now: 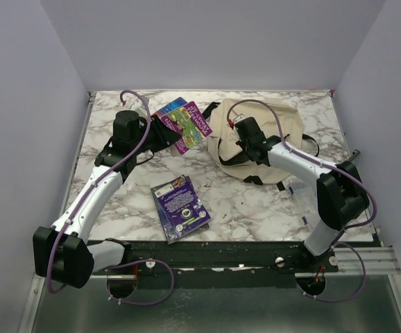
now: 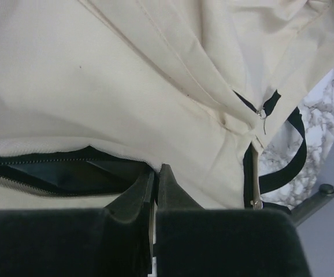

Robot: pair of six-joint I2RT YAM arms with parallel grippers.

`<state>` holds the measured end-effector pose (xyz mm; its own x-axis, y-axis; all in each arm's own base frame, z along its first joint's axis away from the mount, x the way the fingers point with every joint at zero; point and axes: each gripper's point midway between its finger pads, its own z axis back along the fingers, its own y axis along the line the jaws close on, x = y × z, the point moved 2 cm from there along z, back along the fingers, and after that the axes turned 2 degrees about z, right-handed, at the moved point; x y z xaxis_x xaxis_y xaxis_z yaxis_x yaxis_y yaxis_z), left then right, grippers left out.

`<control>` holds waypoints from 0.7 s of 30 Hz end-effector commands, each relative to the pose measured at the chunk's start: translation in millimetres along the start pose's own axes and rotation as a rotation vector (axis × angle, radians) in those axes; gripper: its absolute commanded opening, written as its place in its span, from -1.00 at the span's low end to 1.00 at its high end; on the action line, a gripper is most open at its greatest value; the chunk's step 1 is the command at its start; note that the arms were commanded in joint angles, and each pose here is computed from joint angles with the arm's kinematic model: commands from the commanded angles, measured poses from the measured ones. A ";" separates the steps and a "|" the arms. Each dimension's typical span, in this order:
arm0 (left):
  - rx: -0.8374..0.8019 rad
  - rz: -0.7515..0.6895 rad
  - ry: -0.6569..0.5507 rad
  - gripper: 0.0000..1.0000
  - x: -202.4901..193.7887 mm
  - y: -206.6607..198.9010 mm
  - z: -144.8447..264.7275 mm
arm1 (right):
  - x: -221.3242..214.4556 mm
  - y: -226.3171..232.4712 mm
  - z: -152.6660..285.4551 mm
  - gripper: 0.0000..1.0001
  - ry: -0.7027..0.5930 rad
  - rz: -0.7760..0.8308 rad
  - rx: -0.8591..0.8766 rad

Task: Pack the student bag
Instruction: Place the book in the student bag.

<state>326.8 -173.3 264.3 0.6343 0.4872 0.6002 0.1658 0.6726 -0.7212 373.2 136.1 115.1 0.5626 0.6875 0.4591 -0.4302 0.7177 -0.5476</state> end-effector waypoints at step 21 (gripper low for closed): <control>-0.266 0.469 0.160 -1.00 -72.2 -55.9 27.2 | 102.2 -90.8 120.4 -0.99 -0.409 -0.864 -0.080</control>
<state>235.7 -213.3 234.6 0.8248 0.5194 0.2233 0.0087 0.3832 -0.9236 381.5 155.5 253.2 0.5191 0.0890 0.8500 0.0152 0.9934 -0.1133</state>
